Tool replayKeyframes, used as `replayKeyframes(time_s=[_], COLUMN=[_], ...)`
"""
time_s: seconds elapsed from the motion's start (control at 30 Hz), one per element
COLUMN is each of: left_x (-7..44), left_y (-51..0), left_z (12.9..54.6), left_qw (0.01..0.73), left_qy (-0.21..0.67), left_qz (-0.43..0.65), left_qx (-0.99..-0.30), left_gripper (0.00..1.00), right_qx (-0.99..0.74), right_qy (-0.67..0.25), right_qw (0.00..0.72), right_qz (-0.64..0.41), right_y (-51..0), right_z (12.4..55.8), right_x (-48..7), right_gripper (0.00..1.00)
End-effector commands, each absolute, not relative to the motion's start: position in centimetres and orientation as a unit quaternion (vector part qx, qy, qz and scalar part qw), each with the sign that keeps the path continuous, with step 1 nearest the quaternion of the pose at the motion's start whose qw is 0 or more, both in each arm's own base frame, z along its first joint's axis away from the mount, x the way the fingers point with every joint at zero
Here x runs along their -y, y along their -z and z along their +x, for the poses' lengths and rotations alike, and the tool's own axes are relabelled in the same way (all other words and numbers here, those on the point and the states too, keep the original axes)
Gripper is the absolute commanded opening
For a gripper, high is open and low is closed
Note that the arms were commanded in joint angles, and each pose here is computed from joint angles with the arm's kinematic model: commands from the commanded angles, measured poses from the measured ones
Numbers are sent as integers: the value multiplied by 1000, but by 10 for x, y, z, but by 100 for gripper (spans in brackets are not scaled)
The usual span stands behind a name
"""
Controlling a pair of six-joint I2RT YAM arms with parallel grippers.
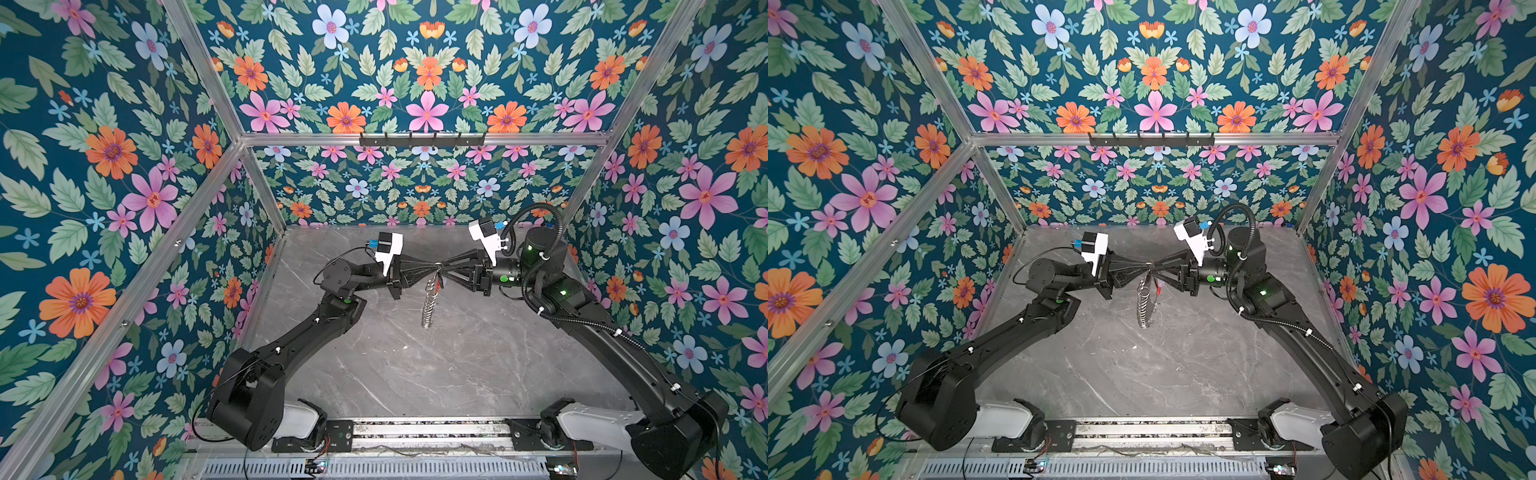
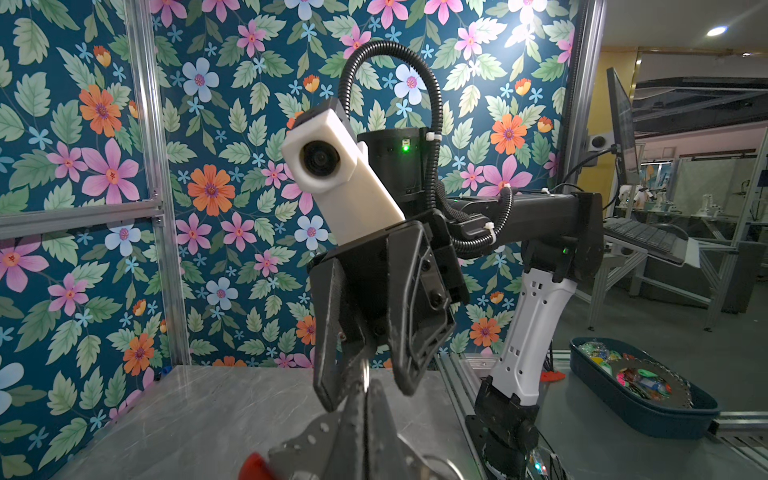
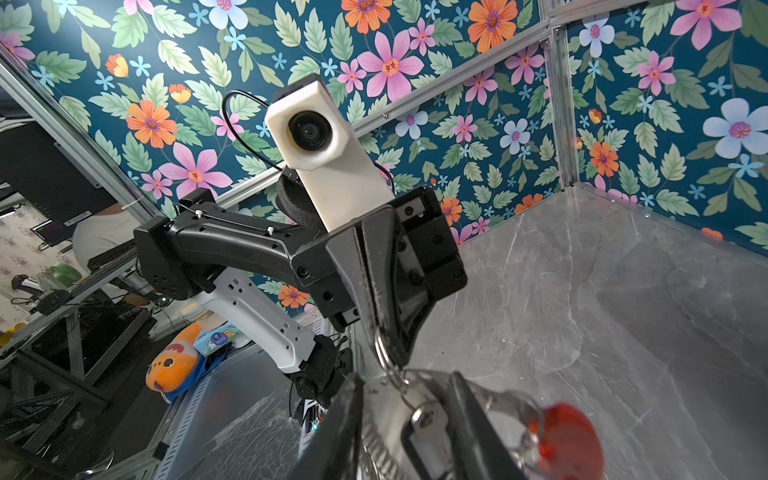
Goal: Put the keys on the keyring
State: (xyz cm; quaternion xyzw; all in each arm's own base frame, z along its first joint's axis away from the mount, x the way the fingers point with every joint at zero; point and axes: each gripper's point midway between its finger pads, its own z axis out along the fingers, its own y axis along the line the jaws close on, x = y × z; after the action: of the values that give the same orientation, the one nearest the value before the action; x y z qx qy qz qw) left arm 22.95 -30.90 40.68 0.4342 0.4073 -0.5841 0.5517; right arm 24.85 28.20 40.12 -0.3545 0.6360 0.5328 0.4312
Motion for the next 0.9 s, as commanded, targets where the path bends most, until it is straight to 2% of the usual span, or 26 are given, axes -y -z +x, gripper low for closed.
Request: replayKeyframes(time_s=[0.0,0.33,0.43,0.53,0.63,0.73,0.87], left_x=[307,309,310,313,313,308,307], left_y=[-418,-414,-411,-399,-375,-353,-342], left_z=[223,225,226,232,243,247,248], left_qw=[563,558,556,557,563,554,518], left_qy=[585,587,586,561,488,412,391], left_qz=[440,439,439,450,480,519,548], left_qx=[-384,-388,-393,-415,-464,-503,-528], left_gripper=[0,0,0,23,36,35,29], right_qx=[-621,-626,-637,-654,-683,-715,-726], right_qy=[-534,-525,-509,-479,-430,-363,-340], right_qw=[444,449,458,464,461,454,445], right_qz=[-363,-361,-355,-357,-369,-390,-400], right_y=[-410,-409,-405,-398,-381,-360,-349], right_z=[248,251,256,261,265,268,270], right_x=[-283,-282,-280,-276,-273,-269,-268], right_gripper=[30,0,0,0,0,0,0])
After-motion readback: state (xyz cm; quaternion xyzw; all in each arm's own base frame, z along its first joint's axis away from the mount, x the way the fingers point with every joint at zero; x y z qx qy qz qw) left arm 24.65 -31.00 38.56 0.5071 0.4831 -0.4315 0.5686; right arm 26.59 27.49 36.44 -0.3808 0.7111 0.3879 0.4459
